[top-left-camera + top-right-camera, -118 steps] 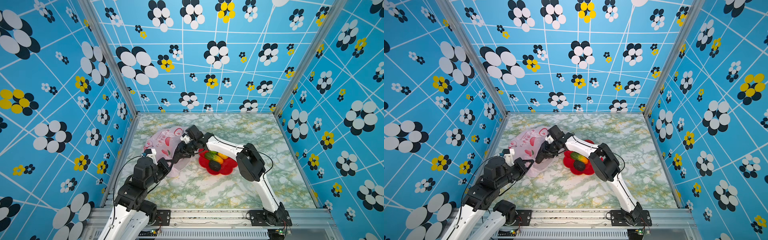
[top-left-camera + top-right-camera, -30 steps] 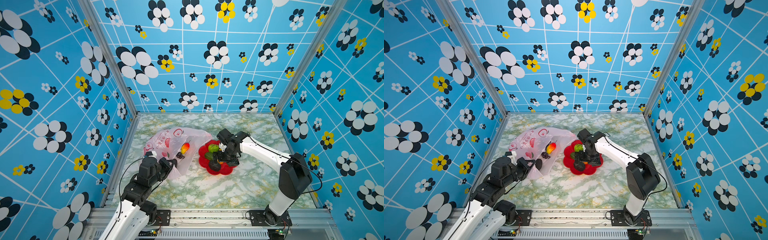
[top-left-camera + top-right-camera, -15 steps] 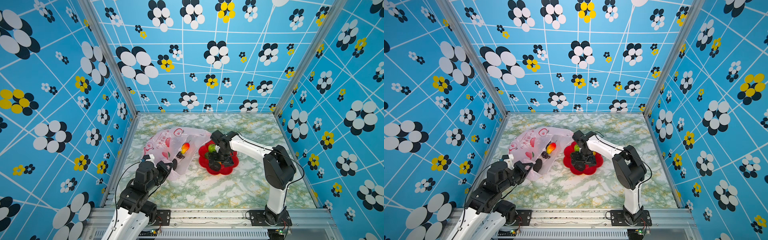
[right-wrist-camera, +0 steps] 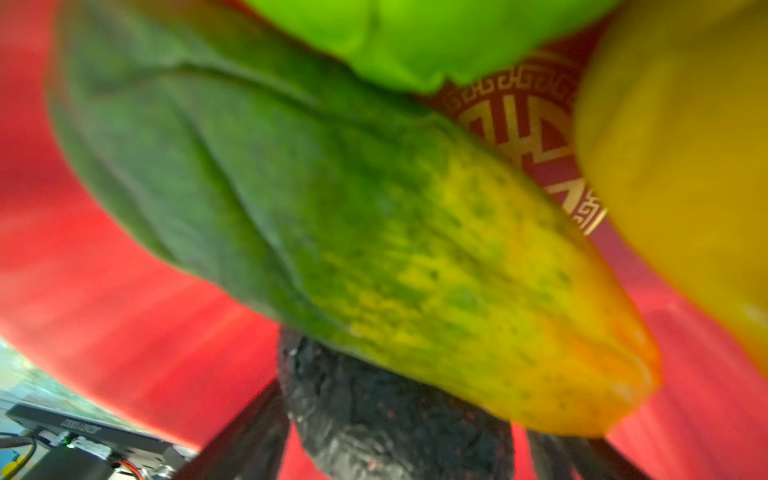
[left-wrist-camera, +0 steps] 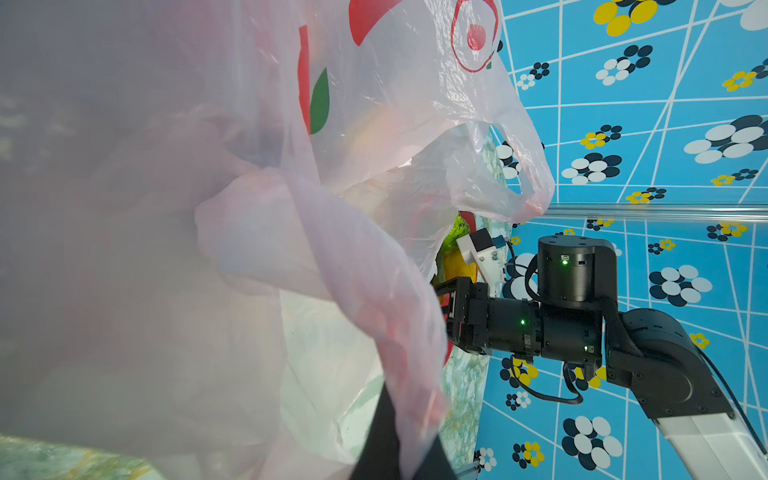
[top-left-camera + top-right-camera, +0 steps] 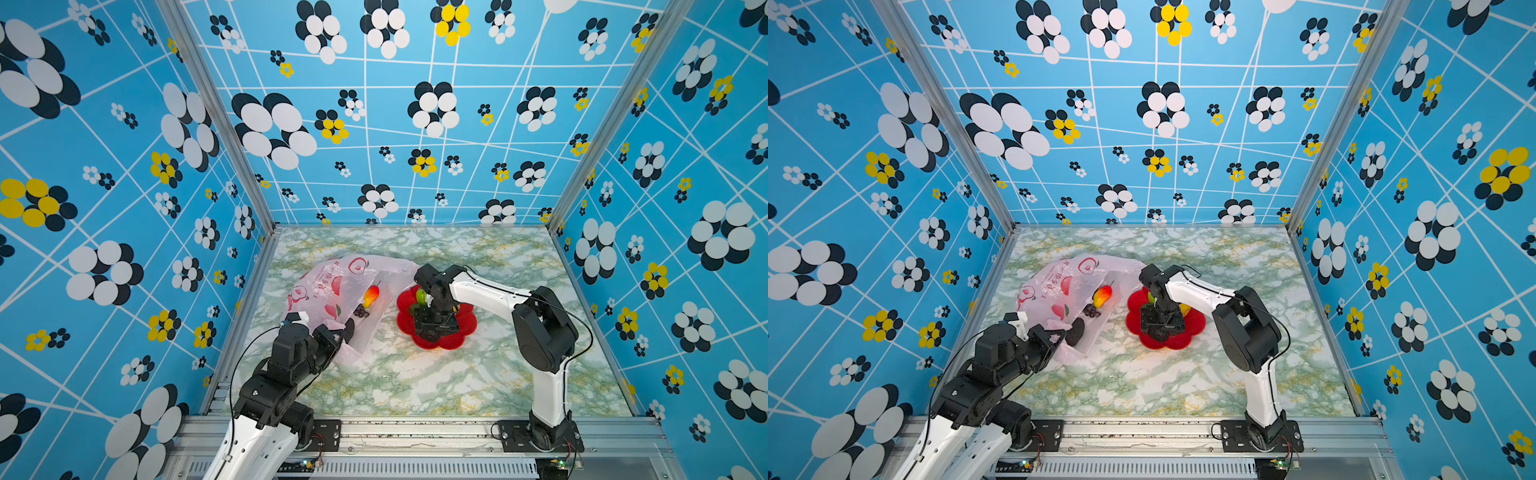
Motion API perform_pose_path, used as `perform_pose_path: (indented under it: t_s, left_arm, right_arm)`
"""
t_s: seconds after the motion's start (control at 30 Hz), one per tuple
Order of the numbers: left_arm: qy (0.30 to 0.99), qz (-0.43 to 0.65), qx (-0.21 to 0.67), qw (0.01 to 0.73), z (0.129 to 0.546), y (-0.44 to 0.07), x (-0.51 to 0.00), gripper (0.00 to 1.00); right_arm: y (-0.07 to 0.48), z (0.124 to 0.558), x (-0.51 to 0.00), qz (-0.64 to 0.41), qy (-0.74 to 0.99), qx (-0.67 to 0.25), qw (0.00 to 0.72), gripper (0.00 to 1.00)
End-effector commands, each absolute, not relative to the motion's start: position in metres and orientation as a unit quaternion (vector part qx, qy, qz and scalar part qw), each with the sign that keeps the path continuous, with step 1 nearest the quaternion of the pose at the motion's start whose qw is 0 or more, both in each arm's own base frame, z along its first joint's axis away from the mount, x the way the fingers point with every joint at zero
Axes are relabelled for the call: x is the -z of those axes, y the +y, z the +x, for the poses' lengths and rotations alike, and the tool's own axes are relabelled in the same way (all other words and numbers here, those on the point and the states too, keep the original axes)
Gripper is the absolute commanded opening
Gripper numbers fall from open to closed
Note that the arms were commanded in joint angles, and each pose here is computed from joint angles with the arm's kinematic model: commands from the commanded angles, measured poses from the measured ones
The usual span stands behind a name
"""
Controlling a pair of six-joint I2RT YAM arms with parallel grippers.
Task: Place the fruits into the plastic bag
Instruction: 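Lower the right gripper onto the second dark avocado and close, then lift the second avocado and carry it into the bag opening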
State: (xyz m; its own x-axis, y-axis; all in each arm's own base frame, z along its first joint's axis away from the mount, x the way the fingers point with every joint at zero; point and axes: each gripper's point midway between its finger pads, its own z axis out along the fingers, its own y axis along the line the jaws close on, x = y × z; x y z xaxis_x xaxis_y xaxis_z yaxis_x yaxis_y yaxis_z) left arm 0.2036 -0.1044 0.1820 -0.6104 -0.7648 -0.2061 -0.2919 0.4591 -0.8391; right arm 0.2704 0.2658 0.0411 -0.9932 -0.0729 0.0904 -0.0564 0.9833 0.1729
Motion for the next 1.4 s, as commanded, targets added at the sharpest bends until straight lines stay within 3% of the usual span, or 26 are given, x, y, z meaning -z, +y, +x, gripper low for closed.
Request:
perform_pose_path:
  t_s: [0.0, 0.17, 0.77, 1.1, 1.37]
  left_arm:
    - [0.802, -0.322, 0.402, 0.301, 0.204, -0.103, -0.186, 0.0]
    - [0.8, -0.324, 0.405, 0.3, 0.205, -0.105, -0.183, 0.0]
    - [0.798, -0.322, 0.407, 0.306, 0.218, -0.108, -0.187, 0.0]
    - [0.798, -0.315, 0.409, 0.31, 0.224, -0.111, -0.195, 0.0]
    - [0.794, -0.324, 0.407, 0.317, 0.219, -0.106, -0.193, 0.0]
  right_arm:
    - [0.265, 0.269, -0.036, 0.029, -0.995, 0.079, 0.048, 0.75]
    - [0.262, 0.269, -0.041, 0.031, -0.996, 0.076, 0.041, 0.61]
    - [0.252, 0.265, -0.134, 0.047, -0.988, 0.139, -0.043, 0.57]
    - [0.322, 0.288, -0.192, 0.058, -0.955, 0.286, -0.06, 0.55]
    - [0.383, 0.302, -0.198, 0.096, -0.941, 0.322, -0.035, 0.55]
